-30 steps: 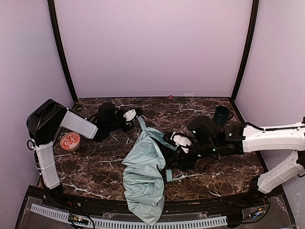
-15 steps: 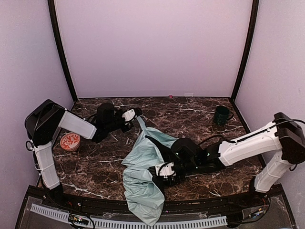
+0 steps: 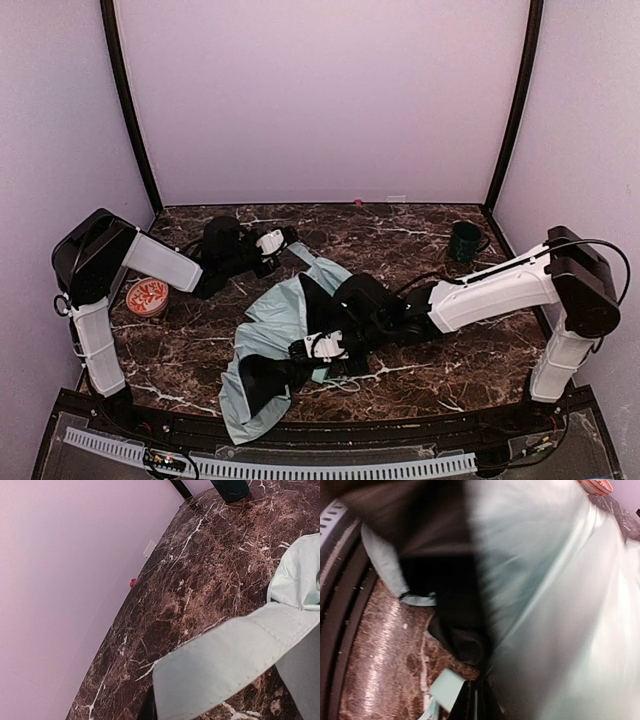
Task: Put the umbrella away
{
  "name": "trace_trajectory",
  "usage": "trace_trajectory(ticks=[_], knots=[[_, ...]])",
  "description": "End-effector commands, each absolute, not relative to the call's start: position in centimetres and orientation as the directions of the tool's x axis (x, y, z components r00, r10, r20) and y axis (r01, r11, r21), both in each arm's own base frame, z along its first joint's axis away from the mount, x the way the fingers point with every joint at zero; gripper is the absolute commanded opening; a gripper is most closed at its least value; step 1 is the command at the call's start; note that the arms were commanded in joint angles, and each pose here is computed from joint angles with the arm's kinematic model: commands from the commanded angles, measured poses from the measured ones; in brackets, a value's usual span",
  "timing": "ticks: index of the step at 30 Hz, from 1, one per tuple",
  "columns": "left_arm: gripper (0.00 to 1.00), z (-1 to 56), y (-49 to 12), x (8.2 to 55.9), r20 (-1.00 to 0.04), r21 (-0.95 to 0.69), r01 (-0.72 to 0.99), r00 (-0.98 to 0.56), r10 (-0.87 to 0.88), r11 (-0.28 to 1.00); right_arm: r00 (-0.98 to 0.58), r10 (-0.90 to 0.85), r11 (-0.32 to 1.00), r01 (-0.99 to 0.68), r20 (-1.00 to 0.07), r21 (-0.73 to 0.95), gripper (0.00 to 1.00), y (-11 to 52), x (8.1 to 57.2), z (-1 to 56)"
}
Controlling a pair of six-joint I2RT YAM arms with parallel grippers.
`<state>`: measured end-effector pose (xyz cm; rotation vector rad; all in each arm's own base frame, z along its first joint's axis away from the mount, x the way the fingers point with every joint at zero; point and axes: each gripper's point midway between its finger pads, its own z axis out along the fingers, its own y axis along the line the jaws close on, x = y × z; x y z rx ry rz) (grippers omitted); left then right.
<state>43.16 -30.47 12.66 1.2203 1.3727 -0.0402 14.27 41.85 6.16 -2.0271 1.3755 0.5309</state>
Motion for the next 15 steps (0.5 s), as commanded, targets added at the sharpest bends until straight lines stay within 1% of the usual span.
trace_trajectory(ticks=[1, 5, 10, 11, 13, 15], knots=[[0.0, 14.5, -29.7, 42.7, -0.732, 0.64, 0.625, 0.319, 0.603, 0.447, 0.244, -0.657, -0.314, -0.949, -0.713, -0.035, 0.01, 41.4, 10.8, 9.4], [0.0, 13.6, -29.3, 41.8, -0.729, 0.634, 0.643, 0.311, 0.61, 0.429, 0.129, -0.624, -0.337, -0.935, -0.771, 0.115, 0.0, 41.0, 8.8, 12.8], [0.01, 12.7, -29.0, 41.0, -0.725, 0.628, 0.66, 0.302, 0.62, 0.413, 0.019, -0.568, -0.363, -0.903, -0.823, 0.229, 0.0, 40.5, 8.0, 16.1], [0.02, 12.6, -29.0, 41.0, -0.724, 0.626, 0.663, 0.3, 0.621, 0.41, 0.005, -0.57, -0.346, -0.908, -0.822, 0.235, 0.0, 40.6, 8.4, 16.0], [0.05, 12.6, -28.9, 41.1, -0.72, 0.628, 0.66, 0.294, 0.628, 0.412, -0.008, -0.59, -0.268, -0.941, -0.807, 0.206, 0.0, 40.8, 10.0, 15.4], [0.07, 12.7, -28.4, 41.9, -0.718, 0.632, 0.639, 0.273, 0.64, 0.437, -0.019, -0.591, -0.194, -0.967, -0.806, 0.166, 0.08, 41.2, 11.7, 15.2]])
